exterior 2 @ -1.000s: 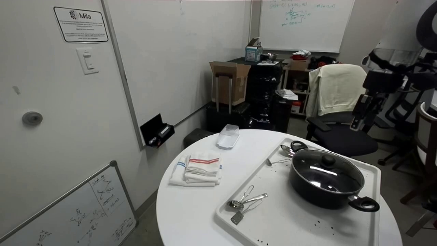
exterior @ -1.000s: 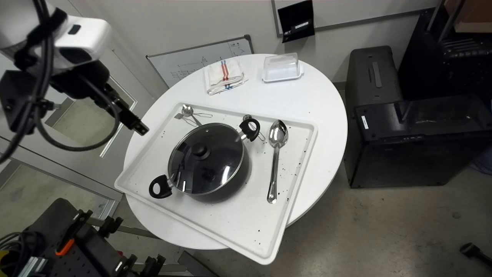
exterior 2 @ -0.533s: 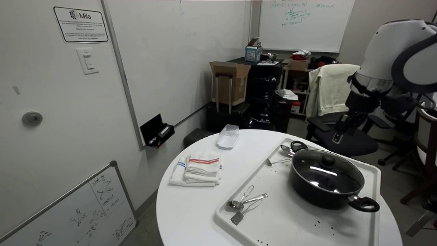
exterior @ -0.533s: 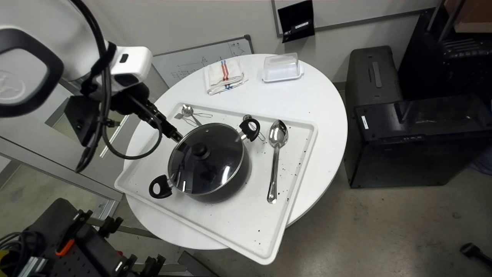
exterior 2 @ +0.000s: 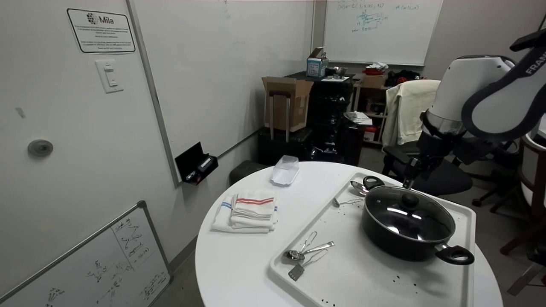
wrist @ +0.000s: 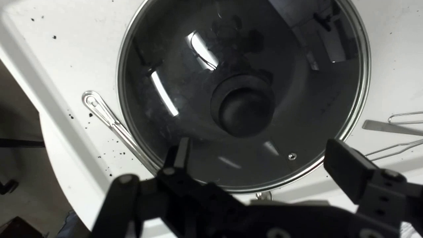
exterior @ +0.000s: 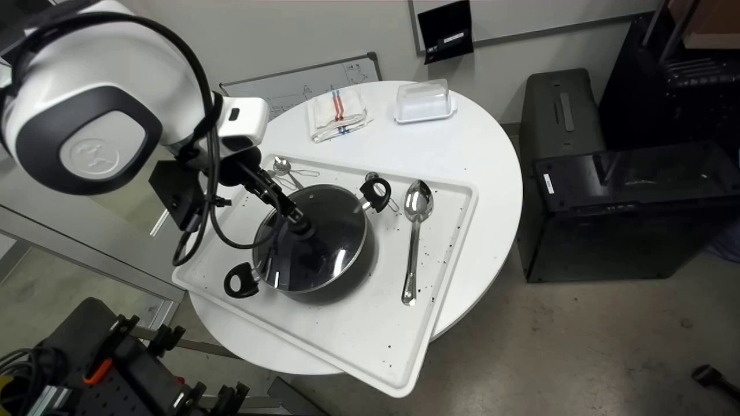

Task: Take the lid off of the pot

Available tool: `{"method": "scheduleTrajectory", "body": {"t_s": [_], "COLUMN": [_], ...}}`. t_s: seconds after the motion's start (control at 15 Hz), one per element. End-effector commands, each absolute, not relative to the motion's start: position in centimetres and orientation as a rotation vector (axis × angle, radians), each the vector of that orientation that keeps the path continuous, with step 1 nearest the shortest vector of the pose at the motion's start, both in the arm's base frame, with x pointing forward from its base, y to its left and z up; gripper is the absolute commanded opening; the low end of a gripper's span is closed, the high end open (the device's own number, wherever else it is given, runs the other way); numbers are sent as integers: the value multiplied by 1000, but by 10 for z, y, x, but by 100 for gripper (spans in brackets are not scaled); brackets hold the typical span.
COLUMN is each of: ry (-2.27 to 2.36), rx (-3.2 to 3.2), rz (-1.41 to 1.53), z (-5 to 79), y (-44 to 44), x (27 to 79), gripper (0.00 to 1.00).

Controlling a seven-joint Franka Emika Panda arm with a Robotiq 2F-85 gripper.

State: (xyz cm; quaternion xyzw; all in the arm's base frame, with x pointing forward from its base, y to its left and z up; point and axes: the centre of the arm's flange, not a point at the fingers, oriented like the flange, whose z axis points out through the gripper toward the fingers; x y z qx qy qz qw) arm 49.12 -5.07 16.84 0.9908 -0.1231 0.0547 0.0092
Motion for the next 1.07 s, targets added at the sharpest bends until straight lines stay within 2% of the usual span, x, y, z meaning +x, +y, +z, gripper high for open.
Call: {"method": "scheduleTrajectory", "body": {"t_s": [0.0, 0.93, 1.0], "ry": [-430, -425, -424], "rx": [3091, 3074, 3074], "rz": [190, 126, 128], "z": [153, 117, 116], "y": [-53, -53, -52], "x": [504, 503, 503], "gripper": [100, 100, 75]}}
